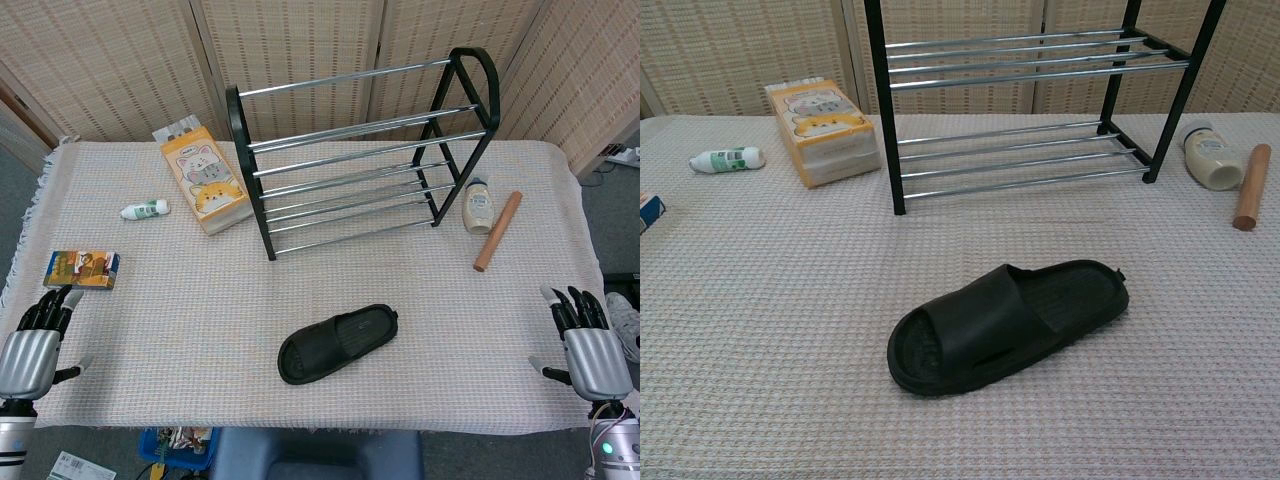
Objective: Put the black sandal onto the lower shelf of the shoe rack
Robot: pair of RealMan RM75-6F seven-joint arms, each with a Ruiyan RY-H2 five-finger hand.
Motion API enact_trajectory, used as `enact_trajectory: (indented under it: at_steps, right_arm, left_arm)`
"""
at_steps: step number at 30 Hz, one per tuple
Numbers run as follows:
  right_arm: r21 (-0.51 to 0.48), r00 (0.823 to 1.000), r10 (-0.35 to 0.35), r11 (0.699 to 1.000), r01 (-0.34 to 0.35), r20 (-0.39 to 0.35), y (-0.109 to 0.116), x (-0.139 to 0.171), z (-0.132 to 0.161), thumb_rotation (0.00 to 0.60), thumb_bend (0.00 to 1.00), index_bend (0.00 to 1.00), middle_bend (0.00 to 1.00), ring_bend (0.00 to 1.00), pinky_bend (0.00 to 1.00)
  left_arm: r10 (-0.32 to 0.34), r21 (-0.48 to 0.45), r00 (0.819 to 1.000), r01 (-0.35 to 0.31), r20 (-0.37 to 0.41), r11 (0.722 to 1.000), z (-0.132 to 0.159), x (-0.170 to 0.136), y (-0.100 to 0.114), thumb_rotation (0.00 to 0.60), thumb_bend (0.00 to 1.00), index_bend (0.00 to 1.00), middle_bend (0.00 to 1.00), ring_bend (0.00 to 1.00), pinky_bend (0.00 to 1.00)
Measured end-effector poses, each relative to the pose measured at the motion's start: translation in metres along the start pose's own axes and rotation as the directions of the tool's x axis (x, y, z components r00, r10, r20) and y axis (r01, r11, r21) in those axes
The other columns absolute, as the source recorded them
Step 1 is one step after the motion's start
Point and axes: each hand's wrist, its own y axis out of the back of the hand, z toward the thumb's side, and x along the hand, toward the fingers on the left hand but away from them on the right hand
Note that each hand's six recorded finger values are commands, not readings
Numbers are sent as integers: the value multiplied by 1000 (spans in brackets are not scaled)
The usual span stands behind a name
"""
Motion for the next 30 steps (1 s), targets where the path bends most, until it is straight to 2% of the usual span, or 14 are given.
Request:
enact_trajectory:
  at_steps: [14, 18, 24, 30]
  right_arm:
    - [-8, 998, -17, 1000, 16, -53, 4, -2, 9, 600, 118, 0, 120, 41, 25]
    - [6, 995, -17, 1000, 18, -101, 6, -7, 19, 600, 118, 0, 123, 41, 58]
    - [27, 974, 19, 1000, -13, -224, 3, -24, 50, 600, 118, 0, 131, 41, 107]
    - [61, 931, 89, 996, -72, -354, -8, -48, 90, 600, 118, 0, 133, 41, 158]
  left_arm:
    - [17, -4, 1000, -17, -2, 1000, 0, -2, 4, 600, 187, 95, 77, 75, 198]
    - [26, -9, 1000, -26, 0, 1000, 1, -1, 5, 600, 187, 95, 77, 76, 198]
    - [27, -18, 1000, -27, 7, 999, 4, -2, 6, 600, 187, 95, 77, 76, 198]
    - [29, -23, 1000, -29, -10, 999, -1, -9, 7, 600, 187, 95, 77, 76, 199]
